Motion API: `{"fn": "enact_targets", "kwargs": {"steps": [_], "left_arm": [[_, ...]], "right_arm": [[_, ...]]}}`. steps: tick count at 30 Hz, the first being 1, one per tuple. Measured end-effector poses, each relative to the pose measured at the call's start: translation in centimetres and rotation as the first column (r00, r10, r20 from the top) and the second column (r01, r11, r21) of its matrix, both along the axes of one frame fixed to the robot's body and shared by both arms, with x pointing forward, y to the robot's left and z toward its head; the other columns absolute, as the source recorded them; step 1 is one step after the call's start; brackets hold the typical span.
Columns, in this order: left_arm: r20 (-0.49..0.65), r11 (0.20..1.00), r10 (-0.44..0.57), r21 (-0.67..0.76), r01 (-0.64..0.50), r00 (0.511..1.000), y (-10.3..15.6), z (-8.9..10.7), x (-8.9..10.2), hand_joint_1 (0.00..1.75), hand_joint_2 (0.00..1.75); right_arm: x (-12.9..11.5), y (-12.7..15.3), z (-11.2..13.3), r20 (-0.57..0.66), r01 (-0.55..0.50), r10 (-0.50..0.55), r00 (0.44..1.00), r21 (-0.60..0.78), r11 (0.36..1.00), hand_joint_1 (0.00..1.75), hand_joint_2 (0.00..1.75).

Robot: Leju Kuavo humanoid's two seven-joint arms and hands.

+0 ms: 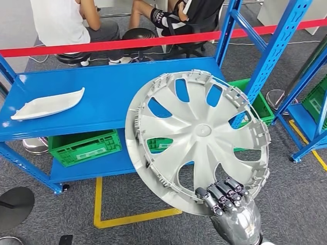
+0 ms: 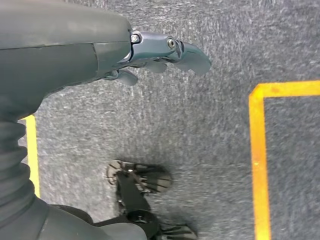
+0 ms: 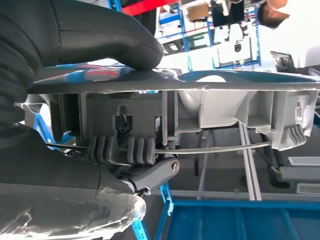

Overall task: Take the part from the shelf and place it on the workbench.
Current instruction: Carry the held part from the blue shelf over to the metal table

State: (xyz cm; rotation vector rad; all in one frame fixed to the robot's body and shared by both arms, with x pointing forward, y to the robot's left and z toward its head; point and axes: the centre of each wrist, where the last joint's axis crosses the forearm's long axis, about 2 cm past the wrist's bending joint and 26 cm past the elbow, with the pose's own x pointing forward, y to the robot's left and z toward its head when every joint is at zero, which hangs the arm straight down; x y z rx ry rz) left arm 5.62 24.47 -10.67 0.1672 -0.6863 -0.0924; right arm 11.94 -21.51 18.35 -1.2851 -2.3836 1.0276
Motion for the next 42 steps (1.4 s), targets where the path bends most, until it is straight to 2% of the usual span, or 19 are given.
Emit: {"fn": "enact_targets", "kwargs": {"steps": [26, 34, 42], "left_arm": [[-0.011, 0.991, -0.121, 0.061, 0.122, 0.993, 1.3, 0.2, 1.7, 0.00, 1.75], [-0.013, 0.976, -0.186, 0.108, 0.186, 0.982, 1.0, 0.2, 1.9, 0.00, 1.75], [0.043, 0.954, -0.255, 0.173, 0.244, 0.966, 0.2, 0.4, 2.2, 0.00, 1.75]], "right_arm": [[-1.3, -1.4, 0.8, -0.006, 0.067, -0.067, 0.998, 0.016, 0.998, 1.75, 1.75], [-1.6, -1.6, 1.0, -0.008, 0.082, -0.082, 0.997, 0.023, 0.996, 1.75, 1.75], [-2.3, -1.7, 1.1, -0.028, 0.105, -0.104, 0.994, 0.045, 0.993, 1.75, 1.75]]}}
